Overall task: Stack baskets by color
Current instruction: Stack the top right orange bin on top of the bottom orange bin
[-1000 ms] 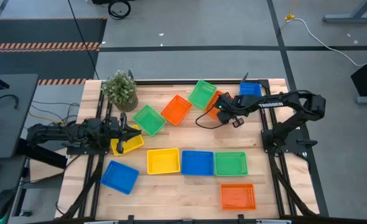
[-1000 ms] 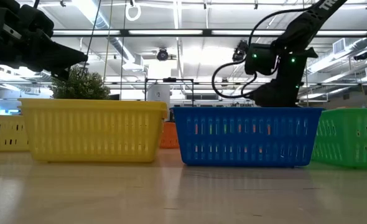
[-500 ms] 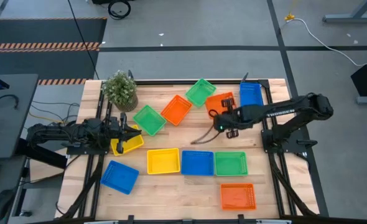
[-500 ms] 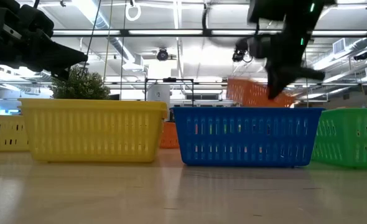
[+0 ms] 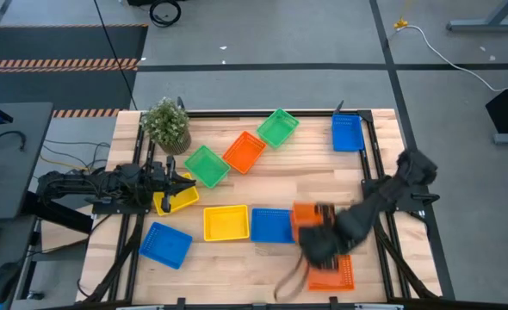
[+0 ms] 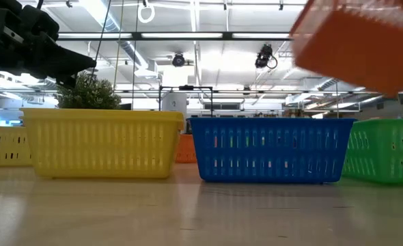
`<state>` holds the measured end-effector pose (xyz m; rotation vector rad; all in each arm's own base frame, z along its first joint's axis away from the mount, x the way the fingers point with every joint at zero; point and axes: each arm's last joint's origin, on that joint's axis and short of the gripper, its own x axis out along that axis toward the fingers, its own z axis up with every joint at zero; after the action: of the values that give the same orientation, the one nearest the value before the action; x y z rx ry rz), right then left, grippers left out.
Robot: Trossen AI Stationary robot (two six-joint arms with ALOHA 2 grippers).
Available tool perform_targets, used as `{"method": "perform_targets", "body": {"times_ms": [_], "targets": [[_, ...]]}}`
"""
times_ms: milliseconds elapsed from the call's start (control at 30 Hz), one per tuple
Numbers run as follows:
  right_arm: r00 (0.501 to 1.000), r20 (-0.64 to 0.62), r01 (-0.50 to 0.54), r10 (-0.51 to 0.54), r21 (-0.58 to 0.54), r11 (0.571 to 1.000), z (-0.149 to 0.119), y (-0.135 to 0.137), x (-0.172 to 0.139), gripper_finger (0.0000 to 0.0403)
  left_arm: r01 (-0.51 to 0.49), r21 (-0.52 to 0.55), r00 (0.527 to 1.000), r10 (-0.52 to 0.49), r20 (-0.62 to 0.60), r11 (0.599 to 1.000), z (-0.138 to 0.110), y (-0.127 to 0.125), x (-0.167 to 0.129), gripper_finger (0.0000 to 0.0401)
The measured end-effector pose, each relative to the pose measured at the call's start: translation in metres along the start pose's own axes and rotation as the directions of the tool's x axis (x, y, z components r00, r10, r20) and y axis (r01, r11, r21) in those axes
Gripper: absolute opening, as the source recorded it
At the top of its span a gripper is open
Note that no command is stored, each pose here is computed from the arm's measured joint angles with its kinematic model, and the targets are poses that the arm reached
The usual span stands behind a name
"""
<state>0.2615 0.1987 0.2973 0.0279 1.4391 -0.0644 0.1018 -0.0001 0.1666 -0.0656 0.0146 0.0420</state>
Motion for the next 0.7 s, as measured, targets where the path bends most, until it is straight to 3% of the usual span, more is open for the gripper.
{"method": "perform_targets", "body": {"times_ms": [133,367,700], "targets": [[0.997,-0.047,-0.055,0.057,0.035,0.998,-0.007,0.05,-0.001,0.0008,0.0,0.0,1.0,0.0,0.0,1.0,0.0,0.0,0.0,0.0033],[0.987,-0.16,-0.021,0.031,0.066,0.998,-0.026,0.108,0.016,0.0008,0.0,0.0,1.0,0.0,0.0,1.0,0.0,0.0,0.0,0.0033],[0.974,-0.219,0.075,-0.059,0.066,0.995,-0.036,0.134,0.054,0.0008,0.0,0.0,1.0,0.0,0.0,1.0,0.0,0.0,0.0,0.0034]]}}
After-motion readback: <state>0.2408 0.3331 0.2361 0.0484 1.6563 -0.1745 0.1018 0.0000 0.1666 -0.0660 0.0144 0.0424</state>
